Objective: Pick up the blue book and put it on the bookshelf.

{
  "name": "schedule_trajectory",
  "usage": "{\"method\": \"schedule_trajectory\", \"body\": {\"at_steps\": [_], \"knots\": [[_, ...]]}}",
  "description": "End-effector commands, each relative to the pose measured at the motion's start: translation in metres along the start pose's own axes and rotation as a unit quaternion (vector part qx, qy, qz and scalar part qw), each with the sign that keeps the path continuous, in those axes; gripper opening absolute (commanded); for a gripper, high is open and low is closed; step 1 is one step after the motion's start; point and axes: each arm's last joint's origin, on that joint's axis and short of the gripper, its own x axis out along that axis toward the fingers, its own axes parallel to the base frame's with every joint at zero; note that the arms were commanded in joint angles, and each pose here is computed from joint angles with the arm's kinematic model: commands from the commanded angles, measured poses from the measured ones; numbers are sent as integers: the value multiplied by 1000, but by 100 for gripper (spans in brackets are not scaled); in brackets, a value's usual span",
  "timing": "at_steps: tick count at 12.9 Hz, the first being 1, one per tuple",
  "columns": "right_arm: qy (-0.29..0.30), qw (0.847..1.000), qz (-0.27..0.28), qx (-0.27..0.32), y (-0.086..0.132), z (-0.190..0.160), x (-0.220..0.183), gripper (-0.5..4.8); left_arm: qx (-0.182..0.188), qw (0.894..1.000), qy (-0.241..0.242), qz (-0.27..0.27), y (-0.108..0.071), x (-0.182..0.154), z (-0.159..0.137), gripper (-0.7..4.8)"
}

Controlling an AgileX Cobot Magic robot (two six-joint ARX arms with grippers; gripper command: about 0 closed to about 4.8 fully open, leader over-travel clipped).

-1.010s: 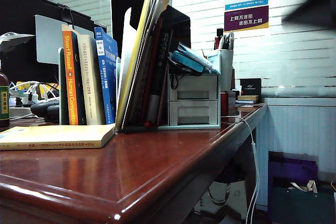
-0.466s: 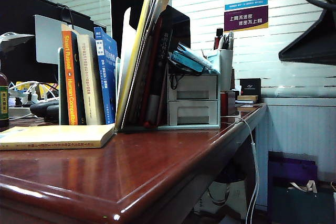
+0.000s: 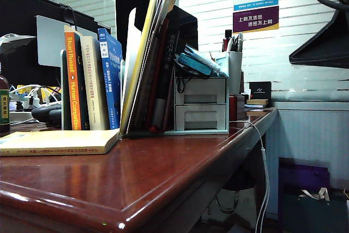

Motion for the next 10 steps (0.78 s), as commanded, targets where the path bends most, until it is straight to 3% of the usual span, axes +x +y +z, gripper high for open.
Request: {"method": "schedule_trajectory", "body": {"at_steps": [1, 3, 5, 10], "knots": [[-9, 1000, 2, -1, 0, 3, 0, 0, 0, 1000, -7, 25, 9, 1, -3, -5], [-9, 1000, 2, -1, 0, 3, 0, 0, -1, 999, -7, 51, 14, 1, -3, -5], [-9, 1000, 2, -1, 0, 3, 0, 0, -3, 999, -8, 51, 14, 1, -3, 35], [-9, 1000, 2, -1, 0, 3, 0, 0, -2, 999, -8, 45, 13, 1, -3, 35]]}}
